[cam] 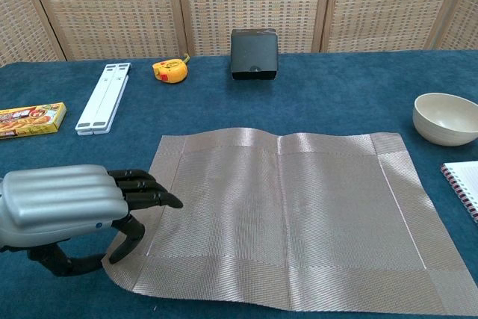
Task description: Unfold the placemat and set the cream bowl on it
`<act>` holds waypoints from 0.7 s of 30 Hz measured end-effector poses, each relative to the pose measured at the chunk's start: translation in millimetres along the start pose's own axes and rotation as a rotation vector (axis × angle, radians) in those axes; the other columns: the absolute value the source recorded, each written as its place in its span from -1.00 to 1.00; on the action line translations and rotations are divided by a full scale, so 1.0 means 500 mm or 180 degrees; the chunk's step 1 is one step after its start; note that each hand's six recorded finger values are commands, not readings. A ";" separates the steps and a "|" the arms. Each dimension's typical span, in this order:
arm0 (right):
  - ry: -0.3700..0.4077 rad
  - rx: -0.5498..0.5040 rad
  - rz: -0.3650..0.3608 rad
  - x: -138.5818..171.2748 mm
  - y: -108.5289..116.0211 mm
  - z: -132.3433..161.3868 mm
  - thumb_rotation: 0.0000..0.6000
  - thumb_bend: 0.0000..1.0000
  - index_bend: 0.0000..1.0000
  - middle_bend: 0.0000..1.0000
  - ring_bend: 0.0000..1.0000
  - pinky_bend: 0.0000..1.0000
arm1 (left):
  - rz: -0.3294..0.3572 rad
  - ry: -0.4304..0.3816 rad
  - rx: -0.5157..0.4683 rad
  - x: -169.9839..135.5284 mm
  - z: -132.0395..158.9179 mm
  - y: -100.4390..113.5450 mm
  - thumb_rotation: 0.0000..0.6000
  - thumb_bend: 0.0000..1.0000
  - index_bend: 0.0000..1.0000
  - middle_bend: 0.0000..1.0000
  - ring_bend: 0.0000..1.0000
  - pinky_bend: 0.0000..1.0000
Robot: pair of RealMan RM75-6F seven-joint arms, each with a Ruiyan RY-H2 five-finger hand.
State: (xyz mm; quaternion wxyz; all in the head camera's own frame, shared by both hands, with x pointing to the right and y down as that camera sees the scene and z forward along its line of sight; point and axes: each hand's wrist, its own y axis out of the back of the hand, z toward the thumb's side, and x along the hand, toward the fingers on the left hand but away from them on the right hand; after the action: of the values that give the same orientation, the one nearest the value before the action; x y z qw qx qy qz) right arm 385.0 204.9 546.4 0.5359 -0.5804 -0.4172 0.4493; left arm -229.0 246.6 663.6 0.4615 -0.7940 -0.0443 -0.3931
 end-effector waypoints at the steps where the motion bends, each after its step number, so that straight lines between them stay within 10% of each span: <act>1: 0.0002 0.0001 -0.0001 0.000 0.000 0.000 1.00 -1.00 -0.94 -1.00 -1.00 -1.00 | -0.0030 0.0001 -0.0001 -0.004 0.002 -0.003 1.00 -0.03 0.52 -1.00 -1.00 -1.00; 21: 0.0021 -0.0030 -0.0047 0.002 0.011 0.003 1.00 -1.00 -0.94 -1.00 -1.00 -1.00 | -0.0397 0.0015 -0.0042 -0.069 0.014 -0.040 1.00 -0.02 0.52 -1.00 -1.00 -1.00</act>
State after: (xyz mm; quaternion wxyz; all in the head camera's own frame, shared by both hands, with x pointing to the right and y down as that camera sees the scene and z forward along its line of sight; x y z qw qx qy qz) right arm 383.6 205.9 541.0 0.5378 -0.5814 -0.4218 0.4414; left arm -257.3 273.5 652.8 0.4310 -0.7918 -0.0900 -0.4233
